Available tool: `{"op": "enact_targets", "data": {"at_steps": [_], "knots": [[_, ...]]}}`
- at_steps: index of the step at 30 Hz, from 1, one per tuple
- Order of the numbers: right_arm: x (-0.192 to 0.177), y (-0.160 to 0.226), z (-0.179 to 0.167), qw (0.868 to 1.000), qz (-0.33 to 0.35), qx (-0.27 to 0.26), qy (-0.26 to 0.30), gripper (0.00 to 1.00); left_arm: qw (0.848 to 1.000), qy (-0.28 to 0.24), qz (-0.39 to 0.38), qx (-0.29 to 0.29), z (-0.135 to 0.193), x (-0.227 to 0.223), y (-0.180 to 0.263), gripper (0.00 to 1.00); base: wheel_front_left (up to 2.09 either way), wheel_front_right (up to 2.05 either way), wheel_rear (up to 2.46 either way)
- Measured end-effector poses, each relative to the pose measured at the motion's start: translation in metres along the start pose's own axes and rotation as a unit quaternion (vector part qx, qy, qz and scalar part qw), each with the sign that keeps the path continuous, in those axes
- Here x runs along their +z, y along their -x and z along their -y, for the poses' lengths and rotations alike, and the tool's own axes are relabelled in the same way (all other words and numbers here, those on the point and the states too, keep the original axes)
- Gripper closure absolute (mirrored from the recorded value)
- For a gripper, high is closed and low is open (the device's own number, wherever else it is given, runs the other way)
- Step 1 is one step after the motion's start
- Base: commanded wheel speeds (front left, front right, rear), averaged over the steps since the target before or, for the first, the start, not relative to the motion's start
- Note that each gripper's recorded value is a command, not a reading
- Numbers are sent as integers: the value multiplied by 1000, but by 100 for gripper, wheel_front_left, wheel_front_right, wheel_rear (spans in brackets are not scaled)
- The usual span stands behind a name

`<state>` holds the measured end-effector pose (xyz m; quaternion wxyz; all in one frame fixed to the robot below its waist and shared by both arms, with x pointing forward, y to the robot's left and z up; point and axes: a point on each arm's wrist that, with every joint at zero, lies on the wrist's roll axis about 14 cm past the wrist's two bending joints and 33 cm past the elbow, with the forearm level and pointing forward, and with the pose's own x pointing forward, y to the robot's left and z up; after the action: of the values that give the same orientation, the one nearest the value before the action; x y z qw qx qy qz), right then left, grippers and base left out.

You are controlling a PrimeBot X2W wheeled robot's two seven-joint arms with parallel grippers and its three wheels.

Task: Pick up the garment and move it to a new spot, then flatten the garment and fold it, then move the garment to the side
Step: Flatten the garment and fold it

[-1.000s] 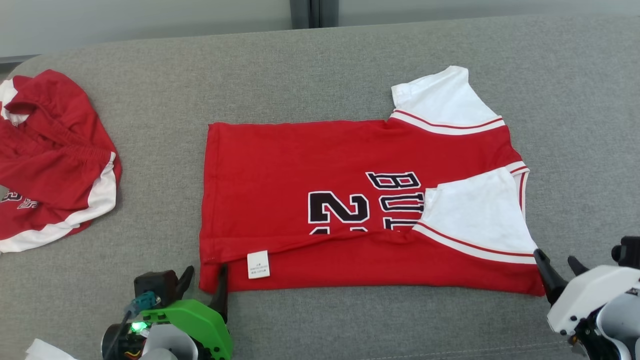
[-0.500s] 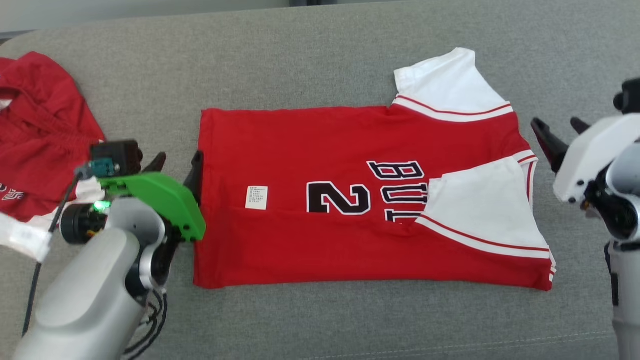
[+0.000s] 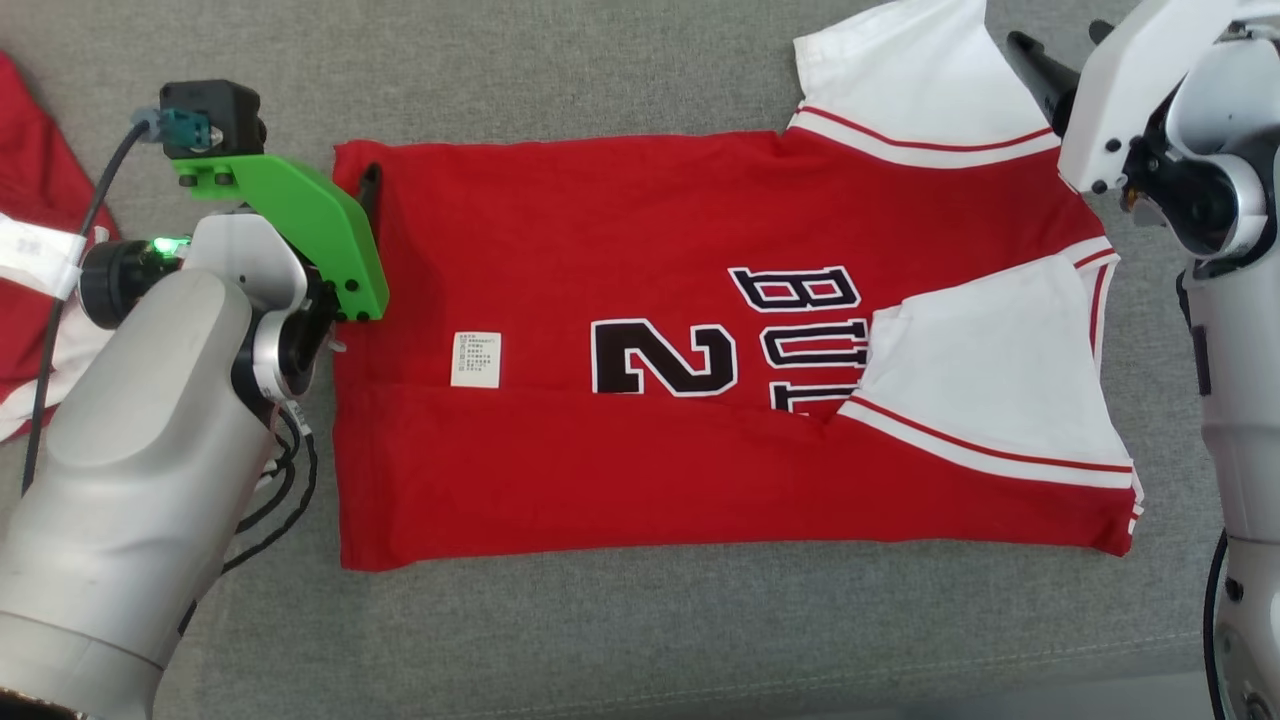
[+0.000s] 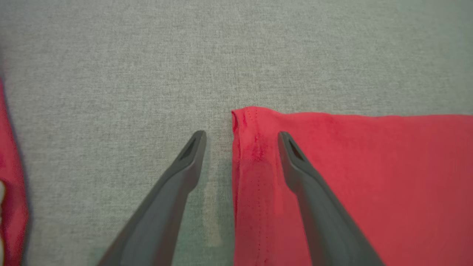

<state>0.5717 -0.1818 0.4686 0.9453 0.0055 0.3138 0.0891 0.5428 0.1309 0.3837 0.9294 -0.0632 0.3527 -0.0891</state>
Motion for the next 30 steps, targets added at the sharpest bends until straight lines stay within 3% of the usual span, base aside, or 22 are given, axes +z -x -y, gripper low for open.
{"op": "enact_targets", "data": {"at_steps": [4,13,14,16,18,30], "knots": [[1,-15,6,1000,-8,-5,6,0,1000,-13,-23,14,-7,-5,-16,0,0,0,0],[3,-31,9,1000,-18,-2,14,0,996,-1,-82,-22,4,-13,-28,0,0,0,0],[3,-32,9,1000,-19,-2,14,0,996,1,-89,-30,7,-14,-28,4,0,0,0],[3,-34,11,1000,-20,-2,15,0,994,7,-102,-45,13,-18,-27,49,0,0,0],[1,-37,11,1000,-26,-3,18,0,993,7,-105,-51,16,-19,-28,100,0,0,0],[-9,-68,8,996,-57,-3,75,0,997,15,-59,-49,4,-6,-44,100,0,0,0]]}}
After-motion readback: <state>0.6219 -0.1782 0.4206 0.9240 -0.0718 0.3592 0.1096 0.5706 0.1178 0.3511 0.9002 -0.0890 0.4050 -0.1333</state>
